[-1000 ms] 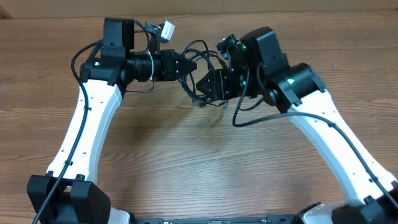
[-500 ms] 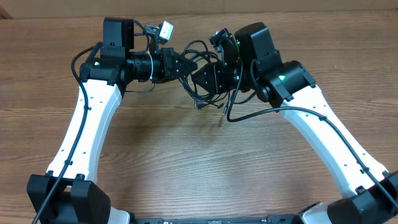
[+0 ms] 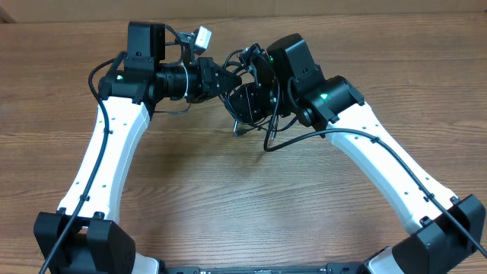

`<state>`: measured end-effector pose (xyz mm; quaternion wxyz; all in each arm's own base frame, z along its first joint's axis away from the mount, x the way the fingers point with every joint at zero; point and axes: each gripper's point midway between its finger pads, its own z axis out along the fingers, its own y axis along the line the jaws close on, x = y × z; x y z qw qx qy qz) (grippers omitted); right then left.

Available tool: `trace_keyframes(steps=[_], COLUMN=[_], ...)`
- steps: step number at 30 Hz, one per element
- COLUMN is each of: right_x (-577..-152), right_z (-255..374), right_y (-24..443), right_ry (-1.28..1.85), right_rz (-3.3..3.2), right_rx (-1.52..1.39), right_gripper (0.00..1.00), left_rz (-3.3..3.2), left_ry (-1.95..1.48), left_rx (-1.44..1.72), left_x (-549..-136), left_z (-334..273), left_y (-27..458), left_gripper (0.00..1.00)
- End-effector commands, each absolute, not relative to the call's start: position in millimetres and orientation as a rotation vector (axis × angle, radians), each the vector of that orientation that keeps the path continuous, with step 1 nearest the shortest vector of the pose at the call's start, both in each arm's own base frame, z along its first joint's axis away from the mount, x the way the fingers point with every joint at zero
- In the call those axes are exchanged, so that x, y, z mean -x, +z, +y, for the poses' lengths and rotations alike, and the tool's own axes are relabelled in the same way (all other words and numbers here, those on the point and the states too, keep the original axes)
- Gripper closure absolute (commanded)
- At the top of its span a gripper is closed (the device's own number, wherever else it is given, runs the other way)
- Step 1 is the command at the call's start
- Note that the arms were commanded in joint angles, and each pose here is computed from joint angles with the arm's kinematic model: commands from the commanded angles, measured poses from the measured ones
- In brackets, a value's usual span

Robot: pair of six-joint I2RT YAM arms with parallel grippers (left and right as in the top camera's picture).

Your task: Untangle cables

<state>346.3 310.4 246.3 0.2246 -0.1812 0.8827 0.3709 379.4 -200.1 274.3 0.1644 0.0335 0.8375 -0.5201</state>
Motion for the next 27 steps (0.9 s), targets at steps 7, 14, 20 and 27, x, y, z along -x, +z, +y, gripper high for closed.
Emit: trace_keyframes(steps=[7,14,20,27], right_x=[-398,-400,-409,-441], right_z=[255,257,239,143], right_y=[245,247,251,237], right_ry=[0.933,0.941,0.909,0.693], right_rz=[2.454,2.439,2.426,2.441], right_rx=[0.129,0.133,0.064,-0.298], right_gripper=[0.96,0.96,0.96,0.95], left_rz=[2.404,2.349,2.346,2.250], left_ry=[-1.503,-1.553,-1.536,-1.601], left_rx=[-0.116,-0.245,-0.310,-0.497], left_x=[-371,-363,-358,-341], left_z=[-202,-208,-211,-215], left_y=[275,282,280,287], left_gripper=[0.88,0.87,0.95,0.96])
